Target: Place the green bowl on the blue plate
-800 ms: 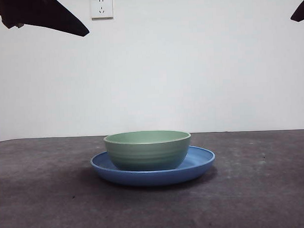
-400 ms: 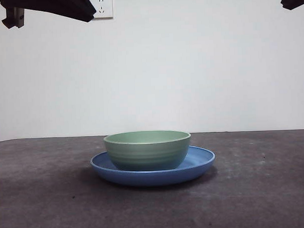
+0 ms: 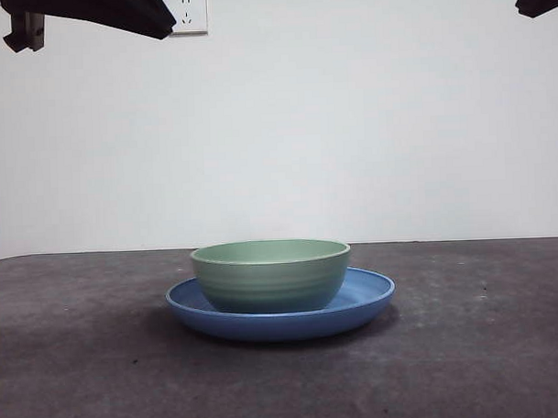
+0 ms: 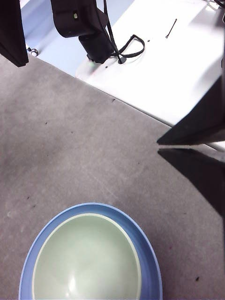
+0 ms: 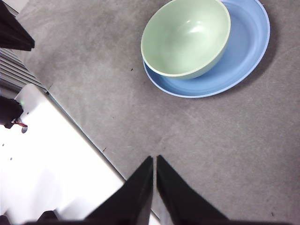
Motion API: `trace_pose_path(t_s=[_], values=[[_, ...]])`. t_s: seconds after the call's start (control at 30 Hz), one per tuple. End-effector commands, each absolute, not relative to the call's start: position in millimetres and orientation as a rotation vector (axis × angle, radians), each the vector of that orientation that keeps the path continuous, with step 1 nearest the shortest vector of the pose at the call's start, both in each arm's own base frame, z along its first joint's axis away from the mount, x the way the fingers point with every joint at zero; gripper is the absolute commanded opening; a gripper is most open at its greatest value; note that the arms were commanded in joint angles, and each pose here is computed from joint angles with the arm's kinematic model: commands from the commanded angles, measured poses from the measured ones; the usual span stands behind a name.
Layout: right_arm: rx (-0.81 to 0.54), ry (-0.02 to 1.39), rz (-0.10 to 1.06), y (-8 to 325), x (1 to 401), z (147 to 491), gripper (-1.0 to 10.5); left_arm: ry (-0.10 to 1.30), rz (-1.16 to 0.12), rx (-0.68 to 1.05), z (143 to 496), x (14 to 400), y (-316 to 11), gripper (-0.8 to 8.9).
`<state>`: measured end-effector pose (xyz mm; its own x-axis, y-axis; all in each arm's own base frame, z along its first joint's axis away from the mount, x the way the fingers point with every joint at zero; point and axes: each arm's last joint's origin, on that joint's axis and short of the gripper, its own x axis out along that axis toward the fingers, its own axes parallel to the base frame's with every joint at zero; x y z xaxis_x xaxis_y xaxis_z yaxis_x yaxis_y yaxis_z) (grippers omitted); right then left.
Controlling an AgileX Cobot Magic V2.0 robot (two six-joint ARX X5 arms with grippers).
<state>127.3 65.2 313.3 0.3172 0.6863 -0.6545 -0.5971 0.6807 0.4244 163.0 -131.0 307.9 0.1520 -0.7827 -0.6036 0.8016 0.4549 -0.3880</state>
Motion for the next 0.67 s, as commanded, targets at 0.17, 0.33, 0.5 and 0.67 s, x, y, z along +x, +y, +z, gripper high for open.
trace_pose_path(t_s=[0.17, 0.33, 0.5, 0.67], values=[[0.095, 0.891, 0.865, 67, 129, 319, 0.1, 0.827, -1.152, 0.036, 311, 164, -133, 0.09], [0.095, 0.891, 0.865, 67, 129, 319, 0.1, 0.746, -1.157, 0.074, 317, 163, -128, 0.09], [0.095, 0.891, 0.865, 67, 129, 319, 0.1, 0.426, -1.046, 0.097, 347, 167, -103, 0.09], [0.095, 0.891, 0.865, 67, 129, 319, 0.1, 0.109, -0.789, 0.108, 375, 155, -61, 0.09]])
